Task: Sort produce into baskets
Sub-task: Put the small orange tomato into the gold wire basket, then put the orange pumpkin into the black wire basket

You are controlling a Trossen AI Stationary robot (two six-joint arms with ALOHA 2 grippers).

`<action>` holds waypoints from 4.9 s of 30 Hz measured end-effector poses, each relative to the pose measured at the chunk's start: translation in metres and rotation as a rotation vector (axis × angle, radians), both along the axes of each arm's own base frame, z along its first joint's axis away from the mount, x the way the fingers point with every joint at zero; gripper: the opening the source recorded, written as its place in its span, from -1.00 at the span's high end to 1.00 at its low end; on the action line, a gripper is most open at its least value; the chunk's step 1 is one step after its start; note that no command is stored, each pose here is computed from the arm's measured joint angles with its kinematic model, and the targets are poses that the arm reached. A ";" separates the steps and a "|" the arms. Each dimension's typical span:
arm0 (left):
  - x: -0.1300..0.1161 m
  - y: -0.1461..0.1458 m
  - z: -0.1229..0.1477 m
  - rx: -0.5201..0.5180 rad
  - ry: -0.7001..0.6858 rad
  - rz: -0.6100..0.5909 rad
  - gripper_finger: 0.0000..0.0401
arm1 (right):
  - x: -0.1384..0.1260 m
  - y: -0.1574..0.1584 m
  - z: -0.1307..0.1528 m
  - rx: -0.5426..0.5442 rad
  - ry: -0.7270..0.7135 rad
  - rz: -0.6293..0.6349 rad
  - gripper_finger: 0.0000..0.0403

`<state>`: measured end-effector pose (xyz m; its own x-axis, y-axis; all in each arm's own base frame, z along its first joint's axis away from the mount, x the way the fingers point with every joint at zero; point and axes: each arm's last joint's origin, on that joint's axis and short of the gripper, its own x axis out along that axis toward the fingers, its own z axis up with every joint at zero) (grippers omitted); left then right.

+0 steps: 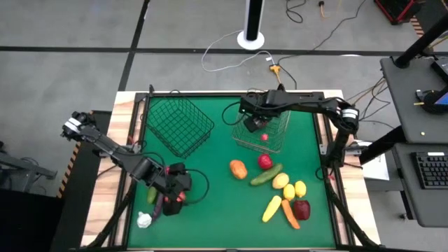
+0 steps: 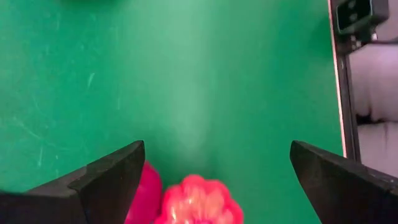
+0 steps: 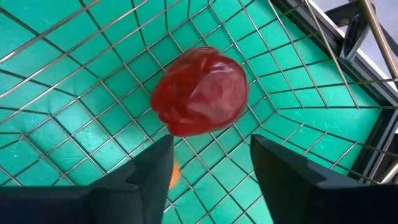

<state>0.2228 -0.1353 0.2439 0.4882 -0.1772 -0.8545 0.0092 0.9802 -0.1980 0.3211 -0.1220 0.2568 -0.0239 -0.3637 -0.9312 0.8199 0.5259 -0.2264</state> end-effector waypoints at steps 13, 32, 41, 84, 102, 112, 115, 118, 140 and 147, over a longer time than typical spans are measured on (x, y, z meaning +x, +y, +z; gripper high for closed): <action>-0.031 -0.016 -0.006 -0.022 0.221 -0.106 -0.92 | -0.007 0.040 0.038 -0.044 -0.141 0.071 -0.37; -0.035 -0.026 -0.010 0.030 0.206 -0.010 -0.92 | 0.003 0.119 0.054 -0.047 -0.304 0.269 -0.50; -0.030 -0.031 -0.022 0.087 0.229 -0.048 -0.92 | 0.004 0.123 0.054 -0.061 -0.320 0.265 -0.50; -0.026 -0.031 -0.041 0.211 0.221 0.017 -0.96 | 0.006 0.124 0.054 -0.082 -0.330 0.253 -0.61; -0.035 -0.023 -0.072 0.214 0.212 0.010 -0.96 | 0.006 0.124 0.054 -0.082 -0.331 0.254 -0.63; -0.034 -0.024 -0.072 0.212 0.208 0.003 -0.71 | 0.006 0.124 0.054 -0.082 -0.331 0.254 -0.62; -0.034 -0.024 -0.071 0.199 0.209 -0.002 -0.64 | 0.006 0.124 0.054 -0.082 -0.331 0.254 -0.61; -0.034 -0.025 -0.068 0.186 0.212 -0.014 -0.63 | 0.006 0.124 0.055 -0.082 -0.331 0.254 -0.61; -0.016 0.002 0.083 0.638 -0.015 0.068 -0.61 | 0.006 0.124 0.055 -0.084 -0.328 0.265 -0.62; -0.010 0.074 0.099 0.731 0.014 0.240 -0.61 | 0.007 0.125 0.055 -0.089 -0.339 0.282 -0.63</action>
<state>0.2125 -0.0614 0.3430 0.4300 0.5440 -0.7205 -0.2176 0.8370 0.5020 0.3285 0.0025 0.3119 0.3887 -0.3917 -0.8340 0.6832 0.7298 -0.0244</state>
